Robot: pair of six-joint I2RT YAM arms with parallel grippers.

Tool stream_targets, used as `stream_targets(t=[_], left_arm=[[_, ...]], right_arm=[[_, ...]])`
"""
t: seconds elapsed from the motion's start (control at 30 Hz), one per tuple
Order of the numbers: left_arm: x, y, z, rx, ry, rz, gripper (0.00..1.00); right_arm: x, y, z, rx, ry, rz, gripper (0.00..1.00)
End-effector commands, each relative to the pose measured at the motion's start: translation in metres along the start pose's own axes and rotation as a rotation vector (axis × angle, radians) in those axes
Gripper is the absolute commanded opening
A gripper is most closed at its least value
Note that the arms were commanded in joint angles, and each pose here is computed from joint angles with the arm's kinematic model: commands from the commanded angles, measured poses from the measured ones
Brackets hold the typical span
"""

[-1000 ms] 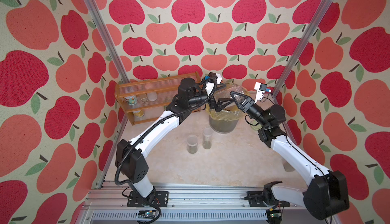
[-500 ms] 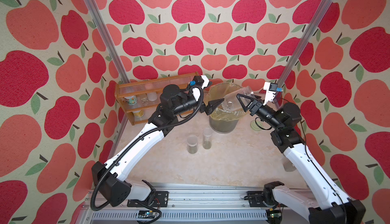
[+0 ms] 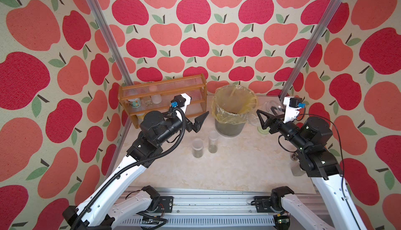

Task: Empty moldy mung beans from jars
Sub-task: Place the jar at the center of the board.

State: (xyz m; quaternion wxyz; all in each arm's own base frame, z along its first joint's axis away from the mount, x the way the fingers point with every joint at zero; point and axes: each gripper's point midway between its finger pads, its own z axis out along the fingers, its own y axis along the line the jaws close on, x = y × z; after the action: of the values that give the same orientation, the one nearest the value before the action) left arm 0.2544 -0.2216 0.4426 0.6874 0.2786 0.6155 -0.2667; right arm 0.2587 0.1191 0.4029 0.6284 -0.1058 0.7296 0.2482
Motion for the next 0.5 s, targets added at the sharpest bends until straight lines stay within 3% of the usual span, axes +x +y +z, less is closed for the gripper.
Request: stream_targets(t=[0.0, 0.27, 0.47], left_arm=[[0.022, 0.017, -0.016, -0.114, 0.040, -0.029, 1.00], [0.039, 0.019, -0.041, -0.151, 0.051, -0.033, 1.00], [0.046, 0.030, -0.043, -0.211, 0.048, -0.051, 1.00]], right_arm=[[0.018, -0.029, -0.003, 0.145, 0.015, -0.027, 0.59], [0.072, -0.068, 0.015, 0.280, 0.036, -0.002, 0.60], [0.103, -0.098, 0.026, 0.382, -0.013, -0.032, 0.60]])
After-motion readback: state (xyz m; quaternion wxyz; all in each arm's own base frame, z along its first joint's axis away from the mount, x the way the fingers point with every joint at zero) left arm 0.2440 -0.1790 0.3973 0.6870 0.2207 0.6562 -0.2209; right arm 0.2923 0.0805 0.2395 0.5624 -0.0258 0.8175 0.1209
